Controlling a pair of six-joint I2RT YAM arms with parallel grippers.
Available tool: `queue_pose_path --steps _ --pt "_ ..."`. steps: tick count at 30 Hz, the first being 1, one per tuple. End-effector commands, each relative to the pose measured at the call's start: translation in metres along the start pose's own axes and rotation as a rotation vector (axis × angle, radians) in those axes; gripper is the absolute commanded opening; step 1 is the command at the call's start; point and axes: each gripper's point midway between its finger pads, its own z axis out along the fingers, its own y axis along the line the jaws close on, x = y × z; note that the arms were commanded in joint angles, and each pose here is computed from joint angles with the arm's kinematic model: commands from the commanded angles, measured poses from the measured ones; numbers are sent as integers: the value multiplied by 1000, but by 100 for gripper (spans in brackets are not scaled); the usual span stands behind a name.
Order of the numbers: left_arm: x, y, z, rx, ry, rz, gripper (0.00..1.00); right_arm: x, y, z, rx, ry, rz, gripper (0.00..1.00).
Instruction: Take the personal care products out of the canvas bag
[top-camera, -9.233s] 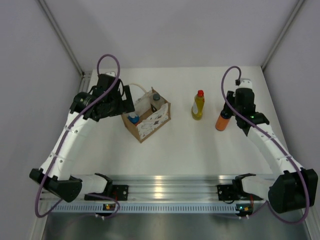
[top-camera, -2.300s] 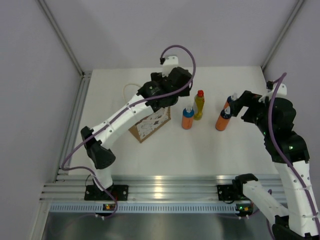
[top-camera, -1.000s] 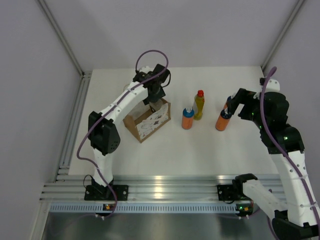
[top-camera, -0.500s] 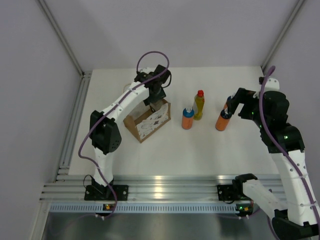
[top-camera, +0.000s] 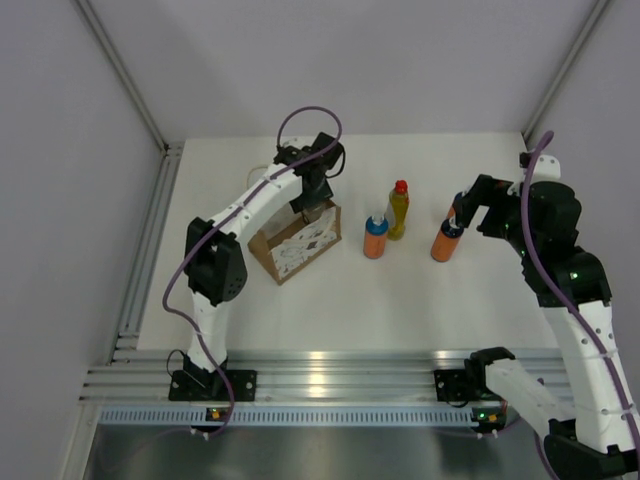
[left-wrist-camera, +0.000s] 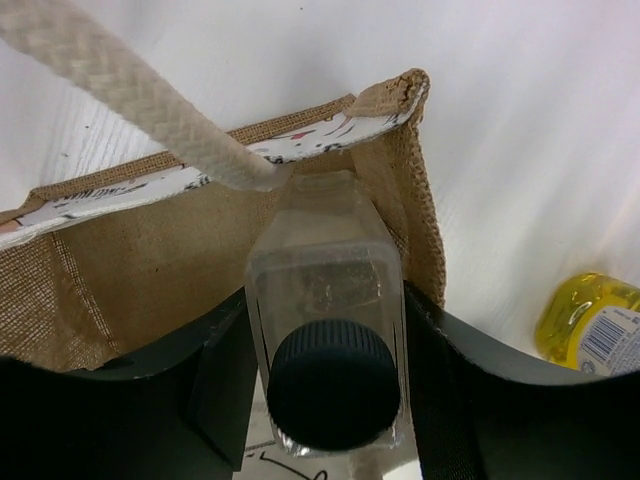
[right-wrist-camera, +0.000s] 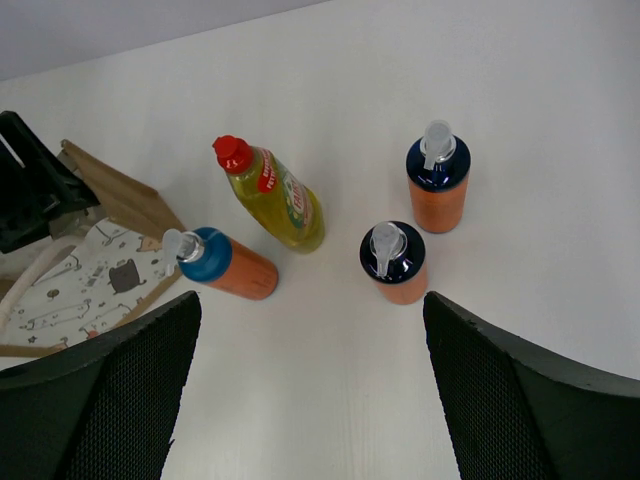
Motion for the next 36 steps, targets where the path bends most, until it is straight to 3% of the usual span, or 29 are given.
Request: queue_pose_path --steps 1,8,12,13,19,28,36 --pt "8 -4 13 -5 25 3 59 -15 6 -11 -32 -46 -6 89" --pt "21 -3 26 -28 47 25 57 -14 7 -13 -35 -46 -9 89" --pt "27 -4 33 -26 56 33 37 -13 6 -12 -34 -44 -16 89" --pt "27 -4 33 -27 54 33 26 -13 6 -12 -33 -44 -19 89" --pt "19 -8 26 -8 36 33 2 -15 6 -11 -33 -46 -26 89" --pt "-51 -26 -40 110 -165 40 0 -17 6 -10 -27 -49 -29 89" --pt "-72 -24 -84 191 -211 77 0 -14 3 -11 -18 -49 -29 90"
